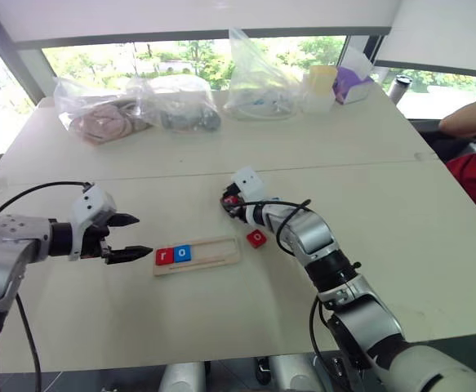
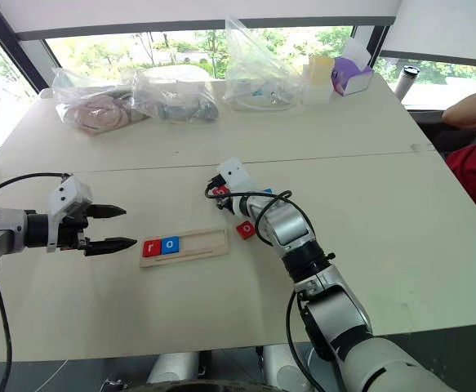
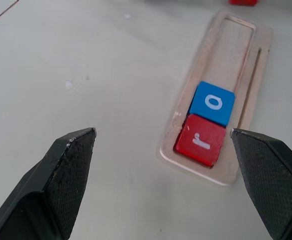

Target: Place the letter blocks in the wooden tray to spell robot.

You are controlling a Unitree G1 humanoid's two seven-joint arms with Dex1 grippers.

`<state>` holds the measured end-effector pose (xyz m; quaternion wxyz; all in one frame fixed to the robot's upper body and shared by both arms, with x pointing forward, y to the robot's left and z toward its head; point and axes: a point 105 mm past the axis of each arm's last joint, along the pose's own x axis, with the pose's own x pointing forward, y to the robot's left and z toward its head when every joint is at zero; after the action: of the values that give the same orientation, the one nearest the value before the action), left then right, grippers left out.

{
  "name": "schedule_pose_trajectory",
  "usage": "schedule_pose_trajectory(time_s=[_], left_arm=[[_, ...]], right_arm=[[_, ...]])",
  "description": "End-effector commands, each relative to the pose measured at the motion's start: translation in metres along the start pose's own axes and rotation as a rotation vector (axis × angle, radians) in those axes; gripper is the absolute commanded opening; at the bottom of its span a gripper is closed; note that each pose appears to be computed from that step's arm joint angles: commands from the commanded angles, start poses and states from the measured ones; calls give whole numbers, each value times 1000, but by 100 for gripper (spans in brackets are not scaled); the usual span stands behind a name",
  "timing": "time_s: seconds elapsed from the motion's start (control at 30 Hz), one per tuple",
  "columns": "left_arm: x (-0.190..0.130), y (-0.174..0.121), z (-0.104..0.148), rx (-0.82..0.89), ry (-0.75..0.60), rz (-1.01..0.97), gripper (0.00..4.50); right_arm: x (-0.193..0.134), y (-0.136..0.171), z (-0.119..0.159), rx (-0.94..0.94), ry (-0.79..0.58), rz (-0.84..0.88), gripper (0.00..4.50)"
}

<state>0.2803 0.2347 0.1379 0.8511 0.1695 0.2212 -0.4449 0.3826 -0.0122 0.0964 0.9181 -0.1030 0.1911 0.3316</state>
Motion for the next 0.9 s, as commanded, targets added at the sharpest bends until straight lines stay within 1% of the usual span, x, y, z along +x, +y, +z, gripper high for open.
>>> schedule_pose_trajectory(time_s=[0.03, 0.07, 0.17, 0.23, 0.27, 0.3, 0.37, 0.47, 0.53, 0.6, 0.7, 0.8, 0.83, 0.87, 0.9], left_arm=[[0, -1, 11, 35, -26, 2, 450], [1, -2, 12, 42, -27, -5, 450], [7, -8, 19, 78, -34, -32, 450], [11, -15, 30, 88, -70, -62, 450], [13, -17, 34, 92, -83, -73, 450], [14, -19, 37, 96, -96, -81, 450], [20, -24, 48, 105, -134, -103, 450], [33, -28, 60, 117, -178, -130, 450], [39, -28, 63, 114, -190, -145, 450], [44, -27, 63, 115, -190, -157, 450], [52, -24, 63, 135, -179, -169, 450], [55, -19, 66, 148, -181, -174, 450], [56, -18, 67, 151, -181, -174, 450], [56, -17, 67, 154, -181, -174, 450], [56, -16, 67, 157, -180, -173, 450]], right_arm=[[-12, -3, 26, -16, -86, -9, 117], [-18, -8, 32, -18, -115, -29, 117], [-56, -35, 45, -62, -167, -164, 117], [-92, -57, 39, -68, -157, -302, 117], [-106, -63, 35, -64, -148, -352, 117], [-117, -66, 28, -46, -129, -390, 117], [-146, -72, 6, 18, -73, -514, 117], [-174, -68, -30, 176, 14, -658, 117], [-178, -59, -46, 263, 58, -682, 117], [-172, -48, -56, 326, 91, -656, 117], [-162, -38, -63, 383, 118, -615, 117], [-158, -40, -70, 425, 139, -619, 117], [-155, -36, -73, 452, 146, -596, 117], [-153, -34, -74, 470, 150, -579, 225], [-151, -33, -75, 468, 155, -571, 263]])
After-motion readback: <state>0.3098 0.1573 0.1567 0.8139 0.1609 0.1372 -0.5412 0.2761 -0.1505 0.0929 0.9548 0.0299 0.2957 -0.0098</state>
